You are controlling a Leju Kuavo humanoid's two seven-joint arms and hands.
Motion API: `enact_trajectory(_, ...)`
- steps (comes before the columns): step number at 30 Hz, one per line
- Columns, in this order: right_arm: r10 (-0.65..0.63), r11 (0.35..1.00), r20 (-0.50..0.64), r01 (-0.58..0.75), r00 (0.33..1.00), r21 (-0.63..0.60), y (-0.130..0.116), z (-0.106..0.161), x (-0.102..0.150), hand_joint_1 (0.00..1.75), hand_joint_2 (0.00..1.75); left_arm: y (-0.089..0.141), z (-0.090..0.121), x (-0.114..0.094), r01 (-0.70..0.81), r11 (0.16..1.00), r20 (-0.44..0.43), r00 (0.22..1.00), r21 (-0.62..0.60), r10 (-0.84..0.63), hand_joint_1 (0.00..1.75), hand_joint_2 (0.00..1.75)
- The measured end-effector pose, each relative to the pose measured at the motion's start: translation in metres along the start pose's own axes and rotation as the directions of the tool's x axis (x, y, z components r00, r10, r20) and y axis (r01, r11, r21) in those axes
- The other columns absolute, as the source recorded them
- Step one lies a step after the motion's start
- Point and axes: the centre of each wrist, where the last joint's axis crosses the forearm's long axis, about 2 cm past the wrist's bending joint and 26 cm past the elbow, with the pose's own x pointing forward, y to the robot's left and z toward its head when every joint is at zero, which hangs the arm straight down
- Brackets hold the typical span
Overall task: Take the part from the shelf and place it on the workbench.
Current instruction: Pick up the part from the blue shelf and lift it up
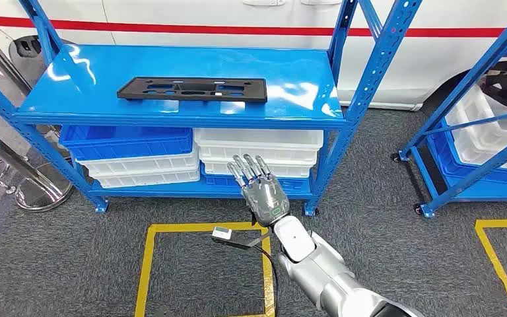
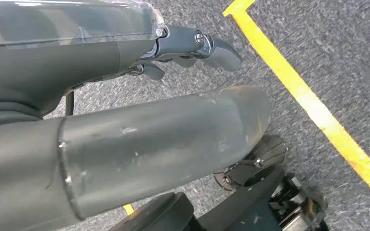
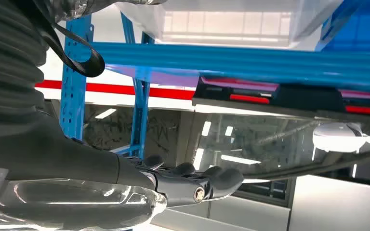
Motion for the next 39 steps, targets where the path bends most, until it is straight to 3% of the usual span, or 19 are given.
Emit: enact_trajectory(39, 0.004, 1.0, -0.016, -0.004, 1.0, 0.015, 0.0046, 0.0084, -0.0028, 0.0, 1.75, -0.0095, 0.0031, -0.0052, -0.011, 1.0, -0.007, 1.0, -0.017, 0.011, 0.0, 0.0)
